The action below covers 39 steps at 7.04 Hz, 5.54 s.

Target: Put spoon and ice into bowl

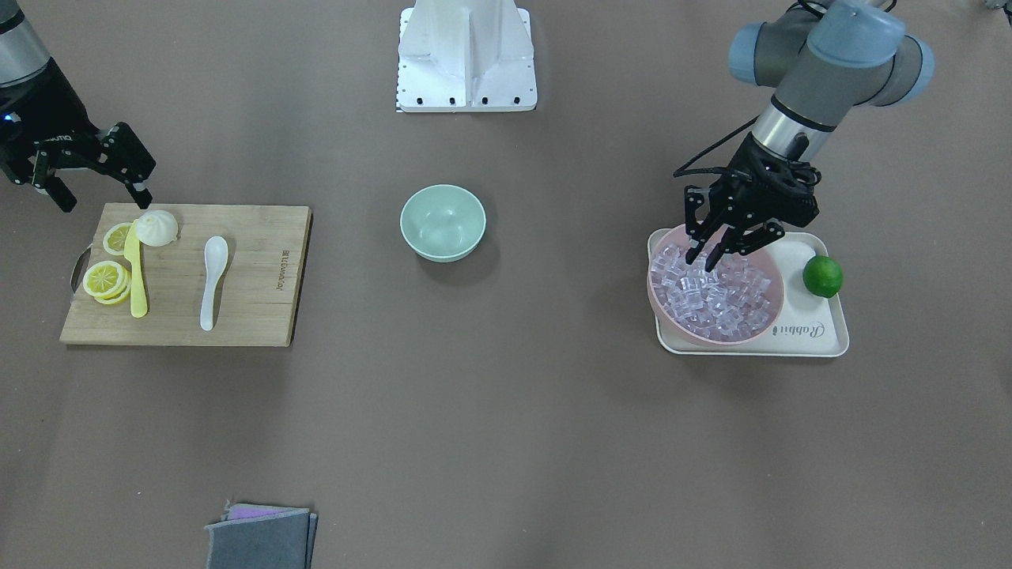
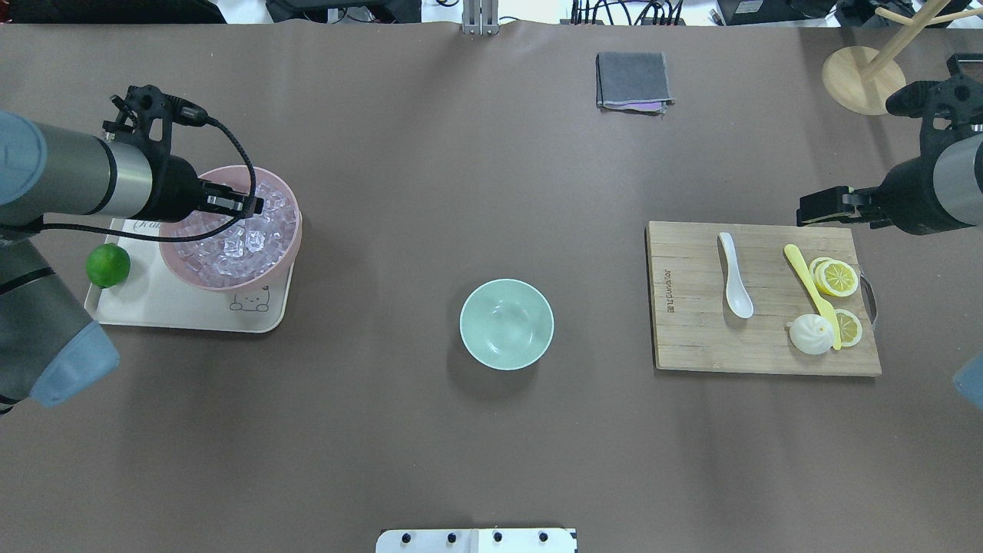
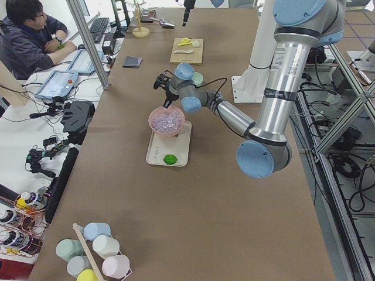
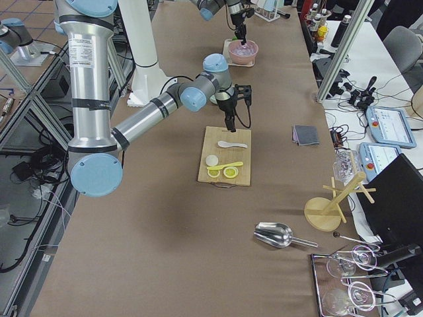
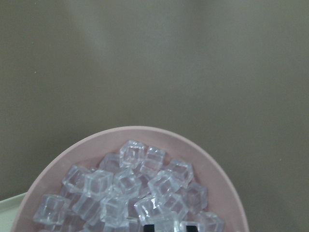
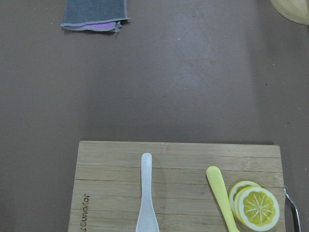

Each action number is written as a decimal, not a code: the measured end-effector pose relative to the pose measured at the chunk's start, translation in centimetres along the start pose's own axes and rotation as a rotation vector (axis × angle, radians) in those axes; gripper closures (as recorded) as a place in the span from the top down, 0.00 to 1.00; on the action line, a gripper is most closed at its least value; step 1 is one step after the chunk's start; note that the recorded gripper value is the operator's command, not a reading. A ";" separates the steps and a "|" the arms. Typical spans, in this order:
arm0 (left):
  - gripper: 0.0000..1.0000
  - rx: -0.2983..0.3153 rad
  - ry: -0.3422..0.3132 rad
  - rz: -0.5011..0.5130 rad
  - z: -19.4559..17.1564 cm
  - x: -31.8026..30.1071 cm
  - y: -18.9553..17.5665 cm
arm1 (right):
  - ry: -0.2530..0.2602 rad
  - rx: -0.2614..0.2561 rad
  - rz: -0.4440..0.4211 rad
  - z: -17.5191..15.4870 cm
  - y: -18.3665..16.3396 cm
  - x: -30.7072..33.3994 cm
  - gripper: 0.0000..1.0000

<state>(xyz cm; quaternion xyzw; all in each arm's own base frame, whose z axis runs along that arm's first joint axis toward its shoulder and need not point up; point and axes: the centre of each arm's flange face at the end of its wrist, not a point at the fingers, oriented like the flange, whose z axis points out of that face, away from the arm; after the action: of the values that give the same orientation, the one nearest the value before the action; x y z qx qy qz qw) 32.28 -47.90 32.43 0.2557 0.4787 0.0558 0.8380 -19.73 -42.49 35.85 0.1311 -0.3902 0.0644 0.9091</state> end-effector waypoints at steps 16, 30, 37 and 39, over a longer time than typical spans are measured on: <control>0.97 0.135 0.175 -0.229 7.4 30.5 7.1 | 0.010 0.011 -0.005 0.6 0.2 -0.7 1.00; 0.99 -0.359 -0.349 0.258 -20.0 -30.6 -5.1 | 0.047 0.114 -0.049 17.5 2.7 -3.8 0.86; 0.99 -0.361 -0.344 0.249 -19.9 -30.6 -5.0 | 0.080 0.143 0.000 19.4 5.2 -4.1 0.25; 0.99 -0.360 -0.344 0.249 -19.9 -30.6 -5.1 | 0.076 0.144 0.010 19.3 5.4 -4.3 0.00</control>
<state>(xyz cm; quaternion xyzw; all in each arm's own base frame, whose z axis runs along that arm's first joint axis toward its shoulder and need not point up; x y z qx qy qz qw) -1.39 -55.16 45.47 0.1653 0.2768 0.1983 0.9256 -37.25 -42.97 46.54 0.1916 -0.3504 0.1018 0.9111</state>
